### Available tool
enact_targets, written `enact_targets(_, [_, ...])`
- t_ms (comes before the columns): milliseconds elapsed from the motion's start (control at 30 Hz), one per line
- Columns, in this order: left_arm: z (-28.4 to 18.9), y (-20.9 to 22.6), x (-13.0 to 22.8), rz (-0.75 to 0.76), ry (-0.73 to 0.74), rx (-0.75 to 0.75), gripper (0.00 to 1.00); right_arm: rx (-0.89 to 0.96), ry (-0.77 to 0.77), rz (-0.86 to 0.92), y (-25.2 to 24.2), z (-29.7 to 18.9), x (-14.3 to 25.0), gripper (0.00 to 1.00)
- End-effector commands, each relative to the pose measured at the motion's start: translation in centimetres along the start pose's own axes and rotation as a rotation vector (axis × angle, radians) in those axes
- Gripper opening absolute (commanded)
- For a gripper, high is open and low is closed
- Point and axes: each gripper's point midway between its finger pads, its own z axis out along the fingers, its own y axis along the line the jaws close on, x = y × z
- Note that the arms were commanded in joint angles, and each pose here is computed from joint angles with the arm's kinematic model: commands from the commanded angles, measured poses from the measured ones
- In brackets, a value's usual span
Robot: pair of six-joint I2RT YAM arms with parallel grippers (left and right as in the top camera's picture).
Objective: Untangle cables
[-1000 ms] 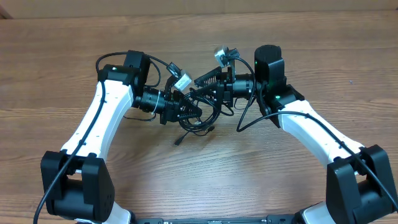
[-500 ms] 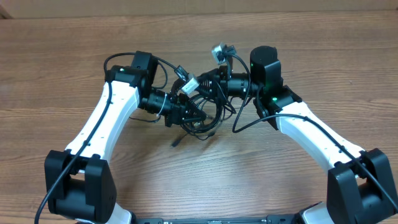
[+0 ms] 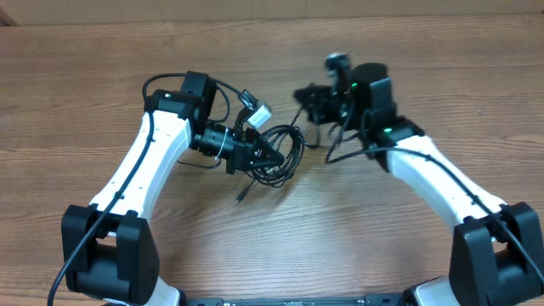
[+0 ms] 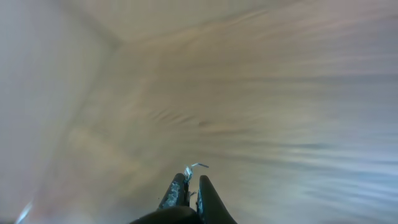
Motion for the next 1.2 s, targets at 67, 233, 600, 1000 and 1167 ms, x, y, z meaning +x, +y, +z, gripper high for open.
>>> enact_targets(67, [0.0,-2.0,-0.3,0.049,-0.035,0.071,0.04,0.302,-0.208,0.089,-10.6,-5.4,-6.3,0.04])
enact_targets(233, [-0.8,-2.6,0.1,0.07,-0.047,0.077,0.04,0.425,-0.303,0.182,-17.3,-10.6,-8.5,0.04])
enact_targets(600, [-2.3,0.3,-0.9,0.052,-0.081,-0.02,0.04,0.384,-0.207,0.285,-18.9,-11.9,-6.1,1.0])
enact_targets(1000, [-3.3,6.4,-2.6,-0.143,-0.079,-0.284,0.04,0.024,0.112,0.247,-8.9,-6.9,0.2,1.0])
enact_targets(1167, [-4.6,9.6,-1.0,-0.449,-0.07,-0.49,0.04,-0.245,0.214,0.038,-2.0,-5.4,2.5,1.0])
